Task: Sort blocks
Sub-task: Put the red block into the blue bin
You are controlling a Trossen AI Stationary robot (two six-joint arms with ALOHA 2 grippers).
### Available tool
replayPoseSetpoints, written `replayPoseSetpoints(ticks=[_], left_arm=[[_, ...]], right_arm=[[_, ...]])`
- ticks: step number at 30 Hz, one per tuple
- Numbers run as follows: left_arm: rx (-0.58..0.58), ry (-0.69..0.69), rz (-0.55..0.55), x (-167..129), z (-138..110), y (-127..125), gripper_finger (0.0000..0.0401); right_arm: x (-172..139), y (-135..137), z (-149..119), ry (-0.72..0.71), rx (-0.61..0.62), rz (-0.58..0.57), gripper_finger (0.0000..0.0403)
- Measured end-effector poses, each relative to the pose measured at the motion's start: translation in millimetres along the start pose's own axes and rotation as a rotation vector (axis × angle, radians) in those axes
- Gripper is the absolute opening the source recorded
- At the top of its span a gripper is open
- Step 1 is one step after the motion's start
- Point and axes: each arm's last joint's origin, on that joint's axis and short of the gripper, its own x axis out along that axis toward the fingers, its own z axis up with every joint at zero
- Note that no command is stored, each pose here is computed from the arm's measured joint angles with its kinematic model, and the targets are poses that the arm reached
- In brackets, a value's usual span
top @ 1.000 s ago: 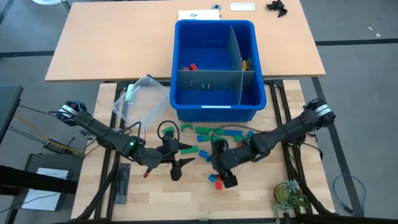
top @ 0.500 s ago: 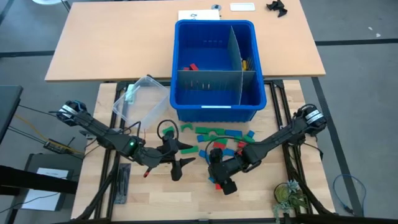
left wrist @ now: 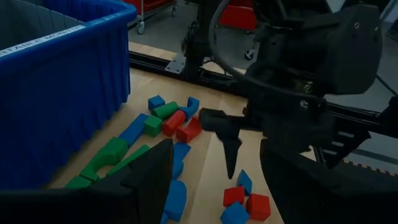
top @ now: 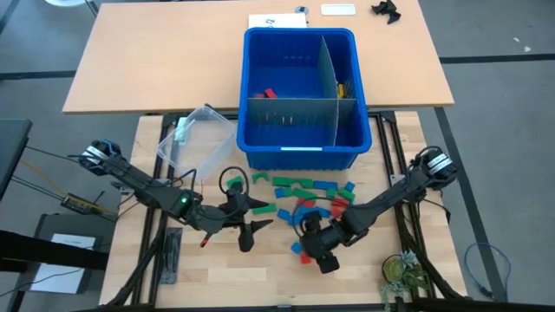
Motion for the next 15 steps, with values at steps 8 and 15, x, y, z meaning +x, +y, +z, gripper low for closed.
replayPoseSetpoints(ticks=[8,15], left_arm=[[0.0,-0.001,0.0,0.0,0.1,0.0,0.0248],[-0.003,-0.004,-0.002,0.0,0.4,-0.2,0.0248]], right_arm=[[2.3,14.4,-26.3,-0.097,0.041,0.016,0.0305],[20.4,23.3,-39.6,-0.238,0.056,-0.018,0.0305]])
